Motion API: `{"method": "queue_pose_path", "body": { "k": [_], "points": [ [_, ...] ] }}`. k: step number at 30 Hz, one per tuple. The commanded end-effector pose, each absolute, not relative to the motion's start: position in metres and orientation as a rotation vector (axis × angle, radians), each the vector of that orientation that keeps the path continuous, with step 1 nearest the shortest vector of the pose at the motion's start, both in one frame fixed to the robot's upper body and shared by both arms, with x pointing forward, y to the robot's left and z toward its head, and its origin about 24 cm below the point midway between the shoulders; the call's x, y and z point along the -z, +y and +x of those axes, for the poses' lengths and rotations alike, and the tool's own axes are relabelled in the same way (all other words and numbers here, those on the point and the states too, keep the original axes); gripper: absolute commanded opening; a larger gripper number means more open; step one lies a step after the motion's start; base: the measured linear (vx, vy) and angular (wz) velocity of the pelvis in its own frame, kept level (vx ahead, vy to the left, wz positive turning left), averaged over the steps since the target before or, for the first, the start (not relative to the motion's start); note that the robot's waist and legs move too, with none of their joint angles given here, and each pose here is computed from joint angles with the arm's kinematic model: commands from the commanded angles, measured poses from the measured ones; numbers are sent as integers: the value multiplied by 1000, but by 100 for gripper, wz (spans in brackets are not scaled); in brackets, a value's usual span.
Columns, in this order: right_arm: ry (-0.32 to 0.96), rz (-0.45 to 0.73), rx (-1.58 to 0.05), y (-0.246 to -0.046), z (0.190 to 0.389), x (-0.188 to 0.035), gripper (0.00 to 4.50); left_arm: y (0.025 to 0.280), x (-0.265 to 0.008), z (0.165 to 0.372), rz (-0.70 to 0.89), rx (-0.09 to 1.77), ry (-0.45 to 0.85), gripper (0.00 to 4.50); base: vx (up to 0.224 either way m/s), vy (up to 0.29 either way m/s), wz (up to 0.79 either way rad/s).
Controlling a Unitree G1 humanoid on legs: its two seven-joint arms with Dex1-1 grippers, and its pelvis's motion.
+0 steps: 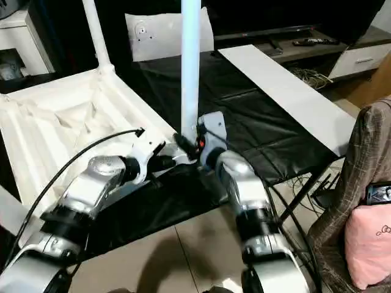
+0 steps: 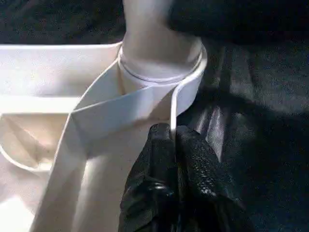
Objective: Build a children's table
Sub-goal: Rotate leg to tighten
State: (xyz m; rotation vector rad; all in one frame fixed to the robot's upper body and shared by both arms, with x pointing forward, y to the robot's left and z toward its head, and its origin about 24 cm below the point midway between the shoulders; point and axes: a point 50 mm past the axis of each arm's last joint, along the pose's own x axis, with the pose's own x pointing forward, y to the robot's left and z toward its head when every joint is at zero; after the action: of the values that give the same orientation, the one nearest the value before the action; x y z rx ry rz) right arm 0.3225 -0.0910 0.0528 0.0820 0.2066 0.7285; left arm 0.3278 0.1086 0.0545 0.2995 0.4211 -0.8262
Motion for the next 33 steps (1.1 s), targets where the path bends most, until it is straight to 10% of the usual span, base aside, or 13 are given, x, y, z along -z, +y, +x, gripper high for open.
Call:
{"method": "queue_pose_path", "body": {
  "k": [1, 9, 22, 33],
  "points": [
    [217, 103, -828, -77, 314, -51, 377, 116, -66, 331, 313, 794, 355, 0, 0, 0, 0],
    [143, 124, -860, -105, 283, -59, 447, 137, -68, 323, 369, 935, 282, 0, 0, 0, 0],
    [120, 30, -964, -122, 274, -67, 447, 138, -58, 293, 513, 1430, 361, 0, 0, 0, 0],
    [205, -40, -1374, -125, 275, -66, 394, 134, -63, 295, 644, 1647, 390, 0, 0, 0, 0]
  ]
}}
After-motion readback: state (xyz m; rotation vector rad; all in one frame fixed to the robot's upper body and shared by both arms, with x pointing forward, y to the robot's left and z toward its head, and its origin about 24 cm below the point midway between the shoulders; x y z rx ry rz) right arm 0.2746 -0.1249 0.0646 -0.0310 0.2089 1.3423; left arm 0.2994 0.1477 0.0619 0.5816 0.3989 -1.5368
